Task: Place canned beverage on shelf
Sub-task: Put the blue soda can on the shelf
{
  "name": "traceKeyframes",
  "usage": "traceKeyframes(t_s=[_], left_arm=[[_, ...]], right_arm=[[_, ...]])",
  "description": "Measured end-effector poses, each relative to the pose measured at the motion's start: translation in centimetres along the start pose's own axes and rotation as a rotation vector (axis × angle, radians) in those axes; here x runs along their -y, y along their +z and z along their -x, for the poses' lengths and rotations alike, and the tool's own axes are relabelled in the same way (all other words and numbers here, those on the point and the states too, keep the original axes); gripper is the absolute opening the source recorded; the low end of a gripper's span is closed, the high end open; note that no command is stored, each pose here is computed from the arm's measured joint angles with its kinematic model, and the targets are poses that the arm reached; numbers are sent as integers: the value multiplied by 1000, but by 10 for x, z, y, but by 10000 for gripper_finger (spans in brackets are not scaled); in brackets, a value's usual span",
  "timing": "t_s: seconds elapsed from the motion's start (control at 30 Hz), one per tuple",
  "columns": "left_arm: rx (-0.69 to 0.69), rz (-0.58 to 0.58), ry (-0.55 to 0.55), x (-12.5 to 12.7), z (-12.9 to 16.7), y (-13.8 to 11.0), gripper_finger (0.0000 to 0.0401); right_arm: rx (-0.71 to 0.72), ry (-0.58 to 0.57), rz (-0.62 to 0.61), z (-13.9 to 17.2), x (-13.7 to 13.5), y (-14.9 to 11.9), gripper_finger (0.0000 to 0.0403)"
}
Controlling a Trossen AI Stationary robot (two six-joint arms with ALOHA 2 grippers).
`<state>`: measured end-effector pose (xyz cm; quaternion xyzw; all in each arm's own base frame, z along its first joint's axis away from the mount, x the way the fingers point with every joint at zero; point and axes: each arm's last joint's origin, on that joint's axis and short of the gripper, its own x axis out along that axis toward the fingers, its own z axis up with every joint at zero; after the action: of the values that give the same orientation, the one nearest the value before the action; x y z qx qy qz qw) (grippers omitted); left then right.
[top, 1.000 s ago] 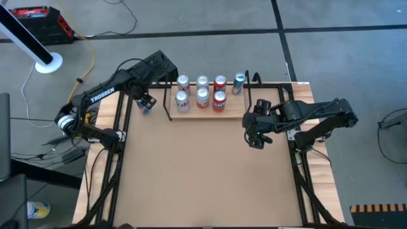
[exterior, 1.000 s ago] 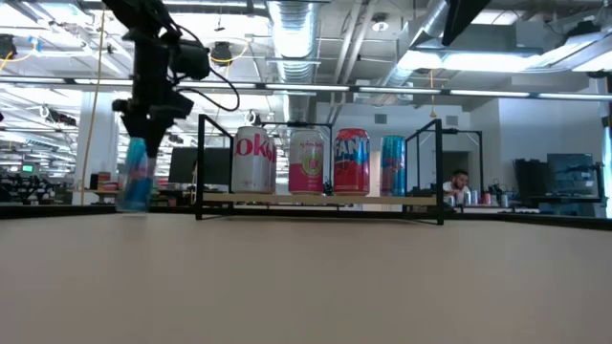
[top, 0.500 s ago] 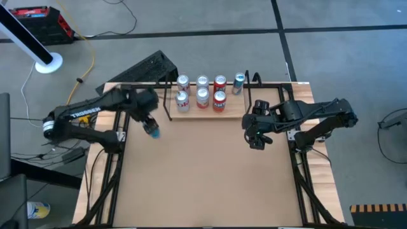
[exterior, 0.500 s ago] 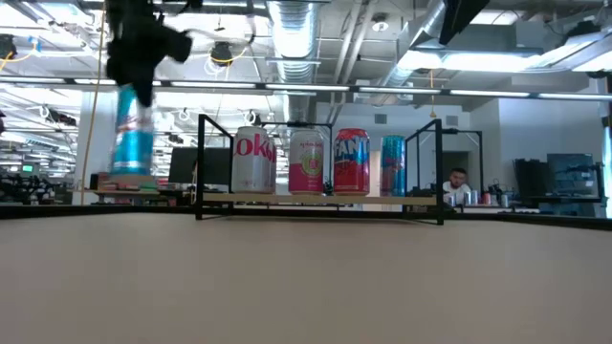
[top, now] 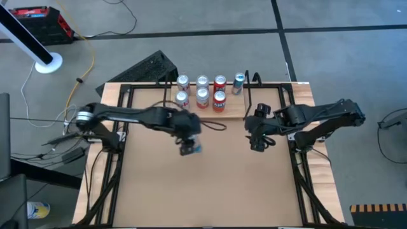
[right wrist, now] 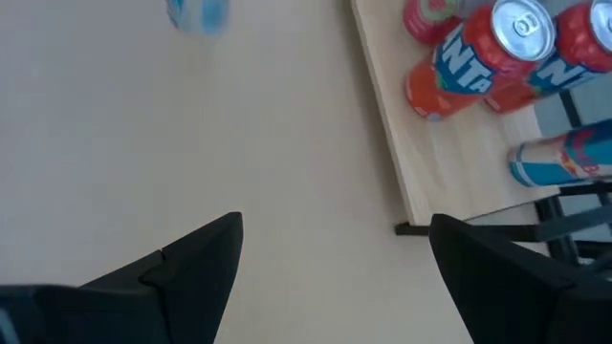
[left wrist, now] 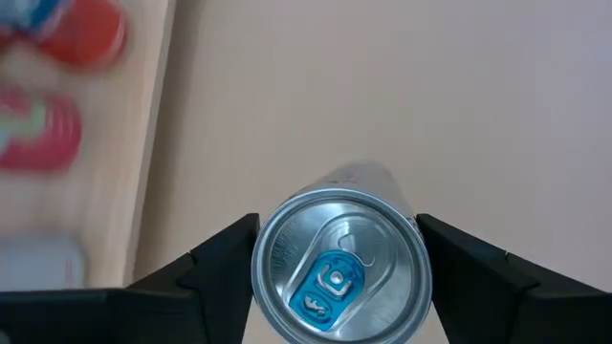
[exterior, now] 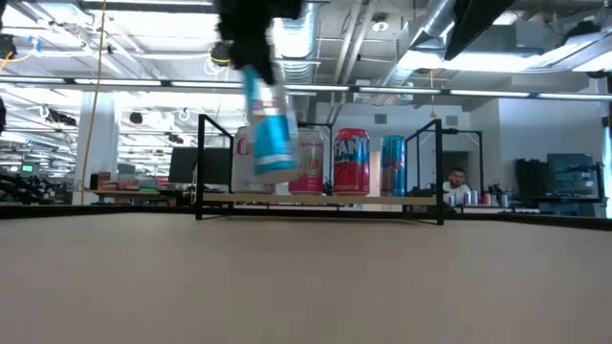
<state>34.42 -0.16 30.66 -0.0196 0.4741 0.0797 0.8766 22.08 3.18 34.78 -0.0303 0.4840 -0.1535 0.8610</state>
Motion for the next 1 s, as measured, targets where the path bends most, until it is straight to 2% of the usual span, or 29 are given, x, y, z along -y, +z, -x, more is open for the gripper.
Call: traceKeyframes(t_s=[0.1, 0.2, 0.47, 0.67, 1.0], left_arm=[[-1, -55, 1, 6, -17, 22, 241], [-29, -108, 3, 10, -34, 33, 241], [-122, -131, 23, 14, -71, 36, 241], [-128, -130, 23, 15, -73, 36, 244], [-124, -213, 6, 16, -72, 36, 281]], right_arm=[[37, 14, -14, 0, -1, -3, 360], [60, 22, -22, 0, -1, -6, 360], [75, 21, 16, -5, -4, -3, 360], [111, 21, 39, -6, -3, 2, 360], [115, 19, 32, -7, -2, 3, 360]])
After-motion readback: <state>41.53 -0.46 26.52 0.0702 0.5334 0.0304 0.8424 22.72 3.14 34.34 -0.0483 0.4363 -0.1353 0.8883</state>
